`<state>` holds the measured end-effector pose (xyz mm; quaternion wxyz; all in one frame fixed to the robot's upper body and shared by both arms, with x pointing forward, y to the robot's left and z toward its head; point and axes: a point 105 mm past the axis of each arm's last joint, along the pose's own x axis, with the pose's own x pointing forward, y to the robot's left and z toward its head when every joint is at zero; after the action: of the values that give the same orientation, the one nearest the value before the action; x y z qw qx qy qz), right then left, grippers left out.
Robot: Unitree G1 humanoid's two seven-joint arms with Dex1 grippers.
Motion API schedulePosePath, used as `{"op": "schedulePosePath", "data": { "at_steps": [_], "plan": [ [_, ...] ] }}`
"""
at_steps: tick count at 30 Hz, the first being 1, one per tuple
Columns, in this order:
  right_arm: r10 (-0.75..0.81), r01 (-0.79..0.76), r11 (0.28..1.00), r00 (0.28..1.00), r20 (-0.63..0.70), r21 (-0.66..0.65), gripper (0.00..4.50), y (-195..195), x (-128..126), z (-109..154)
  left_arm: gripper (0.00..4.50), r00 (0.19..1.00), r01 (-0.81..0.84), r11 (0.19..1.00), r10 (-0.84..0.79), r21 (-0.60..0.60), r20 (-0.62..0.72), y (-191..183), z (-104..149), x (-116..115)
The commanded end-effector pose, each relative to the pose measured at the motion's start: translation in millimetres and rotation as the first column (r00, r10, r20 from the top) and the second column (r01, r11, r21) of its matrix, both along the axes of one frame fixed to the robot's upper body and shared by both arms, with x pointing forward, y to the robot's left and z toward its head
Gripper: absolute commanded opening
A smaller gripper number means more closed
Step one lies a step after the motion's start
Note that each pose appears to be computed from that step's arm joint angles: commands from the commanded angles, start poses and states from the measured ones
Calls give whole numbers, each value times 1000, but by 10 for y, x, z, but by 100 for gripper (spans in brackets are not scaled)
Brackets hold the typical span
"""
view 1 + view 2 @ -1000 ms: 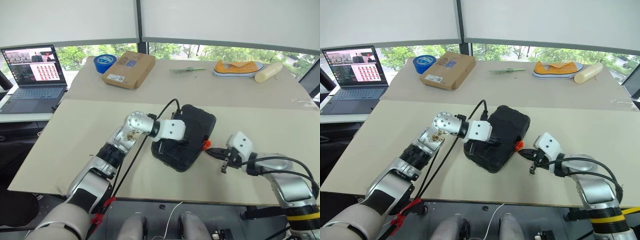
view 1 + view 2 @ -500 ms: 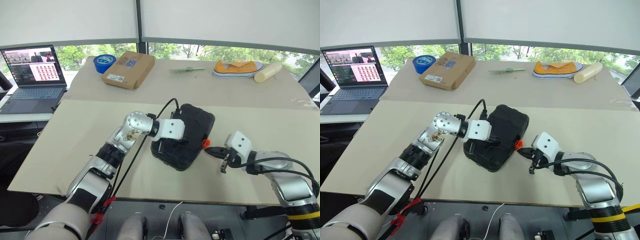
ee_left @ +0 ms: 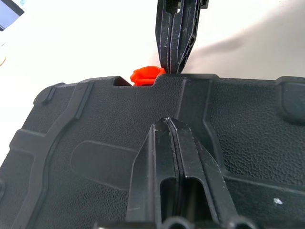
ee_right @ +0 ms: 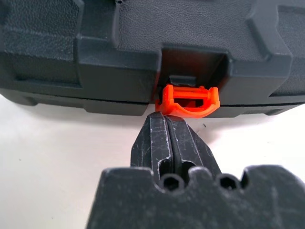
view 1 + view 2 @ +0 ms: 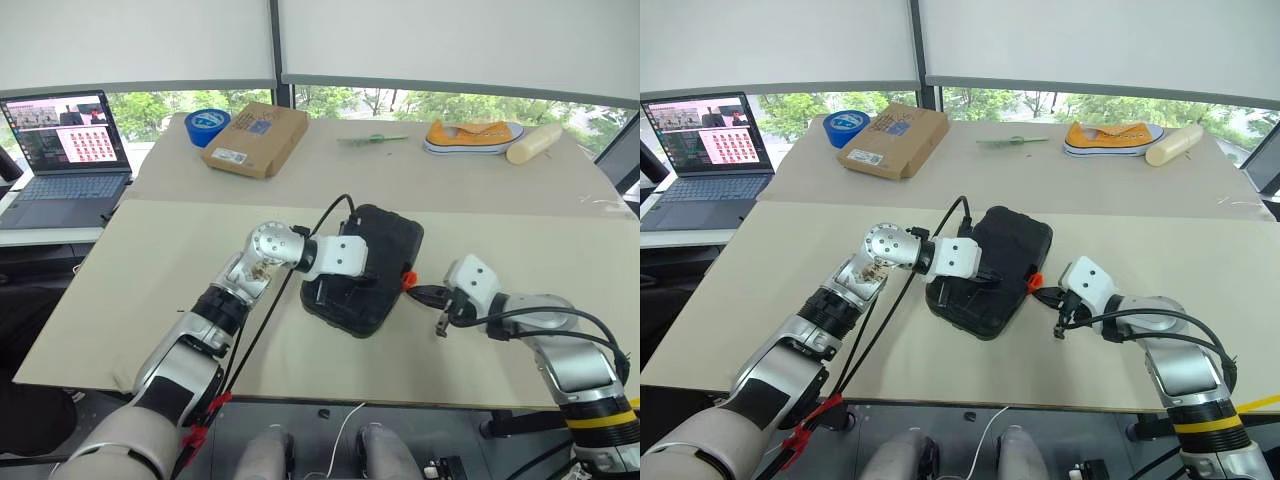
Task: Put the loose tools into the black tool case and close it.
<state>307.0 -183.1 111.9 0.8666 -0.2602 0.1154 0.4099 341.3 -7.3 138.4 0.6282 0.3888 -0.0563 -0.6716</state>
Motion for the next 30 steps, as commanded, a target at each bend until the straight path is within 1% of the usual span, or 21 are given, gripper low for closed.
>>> {"op": "schedulePosePath", "data": {
  "at_steps": [1,5,7,14,18,22,25,27,30],
  "plan": [
    [-39,40,998,999,13,-45,0,-206,-8,49,5,998,-31,994,38,106,-56,107,-318,8],
    [-92,94,994,995,39,-61,0,-299,78,39,5,998,-33,994,39,104,-55,105,-317,13],
    [-116,118,992,992,54,-42,0,-293,141,62,5,998,-33,994,39,103,-54,100,-316,14],
    [-62,54,995,993,98,81,0,68,203,292,5,998,-33,994,39,105,-53,96,-318,22],
    [-34,19,986,996,87,165,0,248,168,466,5,998,-36,994,42,107,-54,101,-322,27],
    [-19,1,980,996,86,200,0,328,143,560,5,997,-40,994,46,106,-55,100,-321,40],
    [-29,11,979,996,85,205,0,326,150,563,5,997,-42,994,48,103,-56,91,-324,44],
    [-41,25,984,996,83,179,0,282,153,513,5,997,-45,994,50,98,-57,85,-324,47],
    [-50,40,989,996,69,140,0,113,83,485,5,991,-98,993,104,66,-87,191,-270,96]
  ]
}}
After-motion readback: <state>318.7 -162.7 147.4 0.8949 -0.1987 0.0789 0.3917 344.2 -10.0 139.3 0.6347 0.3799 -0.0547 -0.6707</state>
